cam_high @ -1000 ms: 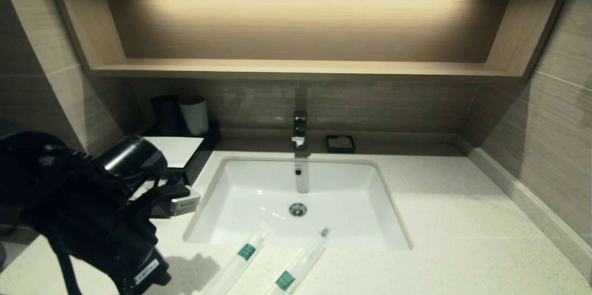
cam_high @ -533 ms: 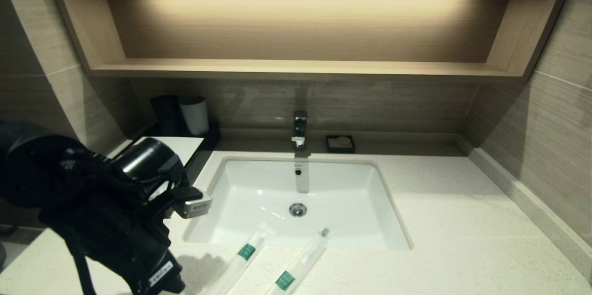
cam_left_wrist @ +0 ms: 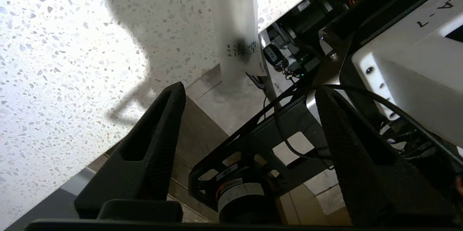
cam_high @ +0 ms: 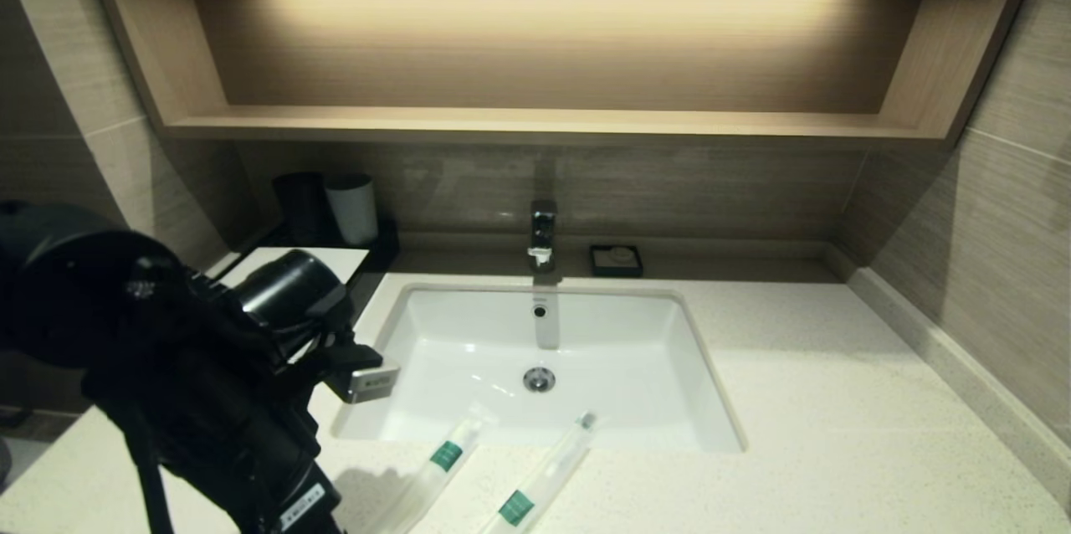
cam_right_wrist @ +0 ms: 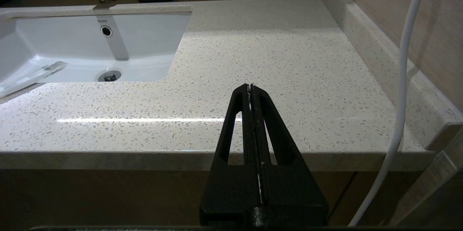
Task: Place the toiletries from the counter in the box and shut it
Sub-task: Pick up the bathroom toiletry
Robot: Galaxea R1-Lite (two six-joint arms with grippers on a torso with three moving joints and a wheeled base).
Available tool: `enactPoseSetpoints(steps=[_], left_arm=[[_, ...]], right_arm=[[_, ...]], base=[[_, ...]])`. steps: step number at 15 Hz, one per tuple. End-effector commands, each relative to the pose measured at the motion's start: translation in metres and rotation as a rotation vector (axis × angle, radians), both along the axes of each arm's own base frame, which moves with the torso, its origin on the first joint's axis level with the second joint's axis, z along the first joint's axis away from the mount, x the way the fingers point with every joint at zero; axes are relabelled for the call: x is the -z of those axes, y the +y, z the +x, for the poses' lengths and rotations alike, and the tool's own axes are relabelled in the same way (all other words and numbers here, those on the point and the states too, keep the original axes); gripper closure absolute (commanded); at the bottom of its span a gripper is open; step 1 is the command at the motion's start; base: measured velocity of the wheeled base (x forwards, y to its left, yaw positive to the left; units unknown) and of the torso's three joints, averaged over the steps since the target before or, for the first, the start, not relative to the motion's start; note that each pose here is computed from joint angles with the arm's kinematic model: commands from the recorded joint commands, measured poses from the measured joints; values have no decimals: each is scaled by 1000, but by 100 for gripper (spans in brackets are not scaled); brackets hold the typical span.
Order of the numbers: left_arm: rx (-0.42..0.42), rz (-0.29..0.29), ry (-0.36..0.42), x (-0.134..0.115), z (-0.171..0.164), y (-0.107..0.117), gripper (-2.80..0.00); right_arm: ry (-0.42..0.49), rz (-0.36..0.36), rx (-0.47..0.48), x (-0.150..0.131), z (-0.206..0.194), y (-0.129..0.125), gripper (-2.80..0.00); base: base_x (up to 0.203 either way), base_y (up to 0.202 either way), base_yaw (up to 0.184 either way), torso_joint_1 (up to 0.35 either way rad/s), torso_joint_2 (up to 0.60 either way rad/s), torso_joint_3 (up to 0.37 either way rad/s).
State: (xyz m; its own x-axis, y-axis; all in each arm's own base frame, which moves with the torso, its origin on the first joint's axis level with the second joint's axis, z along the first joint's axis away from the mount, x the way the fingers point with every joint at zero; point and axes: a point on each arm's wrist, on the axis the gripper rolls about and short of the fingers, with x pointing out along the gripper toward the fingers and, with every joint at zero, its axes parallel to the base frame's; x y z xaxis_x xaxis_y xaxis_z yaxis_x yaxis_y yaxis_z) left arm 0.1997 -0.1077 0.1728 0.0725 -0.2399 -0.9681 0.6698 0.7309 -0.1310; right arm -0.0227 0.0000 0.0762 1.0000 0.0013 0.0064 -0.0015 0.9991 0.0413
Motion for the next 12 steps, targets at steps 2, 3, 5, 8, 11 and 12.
enactPoseSetpoints(steps=[2, 3, 5, 8, 11, 12], left_arm=[[4, -6, 1, -5, 4, -9, -280], [8, -3, 9, -7, 6, -12, -280], [13, 17, 41, -9, 11, -17, -280], [16, 52, 87, -6, 14, -19, -280], [16, 64, 110, 1, 20, -22, -280], [15, 63, 109, 1, 24, -24, -280]], right_arm=[[0, 0, 0, 0, 0, 0, 0], [0, 0, 0, 0, 0, 0, 0], [0, 0, 0, 0, 0, 0, 0], [0, 0, 0, 0, 0, 0, 0], [0, 0, 0, 0, 0, 0, 0], [0, 0, 0, 0, 0, 0, 0]], base=[[0, 0, 0, 0, 0, 0], [0, 0, 0, 0, 0, 0], [0, 0, 0, 0, 0, 0], [0, 0, 0, 0, 0, 0], [0, 0, 0, 0, 0, 0], [0, 0, 0, 0, 0, 0]])
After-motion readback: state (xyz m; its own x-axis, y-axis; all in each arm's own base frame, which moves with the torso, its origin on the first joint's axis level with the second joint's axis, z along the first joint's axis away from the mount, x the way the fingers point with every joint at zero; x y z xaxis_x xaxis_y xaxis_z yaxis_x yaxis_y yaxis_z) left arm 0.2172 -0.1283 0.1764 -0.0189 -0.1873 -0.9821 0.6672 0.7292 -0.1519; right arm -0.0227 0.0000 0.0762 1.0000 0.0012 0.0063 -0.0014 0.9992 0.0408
